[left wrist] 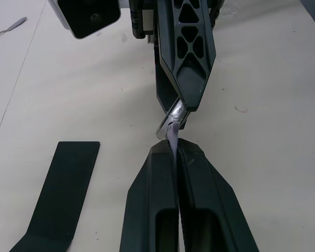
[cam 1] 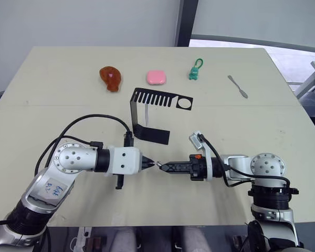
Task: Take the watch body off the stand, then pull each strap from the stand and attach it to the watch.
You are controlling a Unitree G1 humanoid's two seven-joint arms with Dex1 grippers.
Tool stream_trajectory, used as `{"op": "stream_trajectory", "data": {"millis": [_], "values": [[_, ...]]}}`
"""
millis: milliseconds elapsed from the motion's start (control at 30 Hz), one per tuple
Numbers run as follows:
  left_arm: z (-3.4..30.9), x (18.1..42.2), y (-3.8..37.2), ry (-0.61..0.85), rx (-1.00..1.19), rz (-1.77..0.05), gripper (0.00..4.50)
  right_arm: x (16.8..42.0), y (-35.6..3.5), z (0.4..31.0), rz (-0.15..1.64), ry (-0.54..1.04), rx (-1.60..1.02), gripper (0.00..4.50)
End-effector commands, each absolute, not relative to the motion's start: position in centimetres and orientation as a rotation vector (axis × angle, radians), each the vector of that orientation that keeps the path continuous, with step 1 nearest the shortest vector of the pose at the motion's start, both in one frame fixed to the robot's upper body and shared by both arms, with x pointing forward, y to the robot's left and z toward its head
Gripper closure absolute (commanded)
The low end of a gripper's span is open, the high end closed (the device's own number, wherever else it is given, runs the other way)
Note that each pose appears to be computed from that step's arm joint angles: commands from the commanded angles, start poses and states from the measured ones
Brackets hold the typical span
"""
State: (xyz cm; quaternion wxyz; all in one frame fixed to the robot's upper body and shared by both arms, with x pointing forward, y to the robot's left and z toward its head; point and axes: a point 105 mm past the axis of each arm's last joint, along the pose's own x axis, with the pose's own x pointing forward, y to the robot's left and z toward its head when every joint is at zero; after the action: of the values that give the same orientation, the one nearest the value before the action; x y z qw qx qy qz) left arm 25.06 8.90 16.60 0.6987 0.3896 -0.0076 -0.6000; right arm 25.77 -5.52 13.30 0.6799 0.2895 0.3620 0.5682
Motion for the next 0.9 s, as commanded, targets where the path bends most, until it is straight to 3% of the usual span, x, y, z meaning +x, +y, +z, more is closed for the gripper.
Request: {"op": "stream_trajectory", "data": {"millis": [33,900], "values": [[17.7,23.7,6.9,-0.129,0.887,-1.396,4.50,24.7,-3.9,14.6,1.393,0.785,0.644,2.99],[17.3,24.0,5.7,-0.118,0.916,-1.410,4.50,24.6,-3.6,14.7,1.405,0.783,0.642,2.99]]}}
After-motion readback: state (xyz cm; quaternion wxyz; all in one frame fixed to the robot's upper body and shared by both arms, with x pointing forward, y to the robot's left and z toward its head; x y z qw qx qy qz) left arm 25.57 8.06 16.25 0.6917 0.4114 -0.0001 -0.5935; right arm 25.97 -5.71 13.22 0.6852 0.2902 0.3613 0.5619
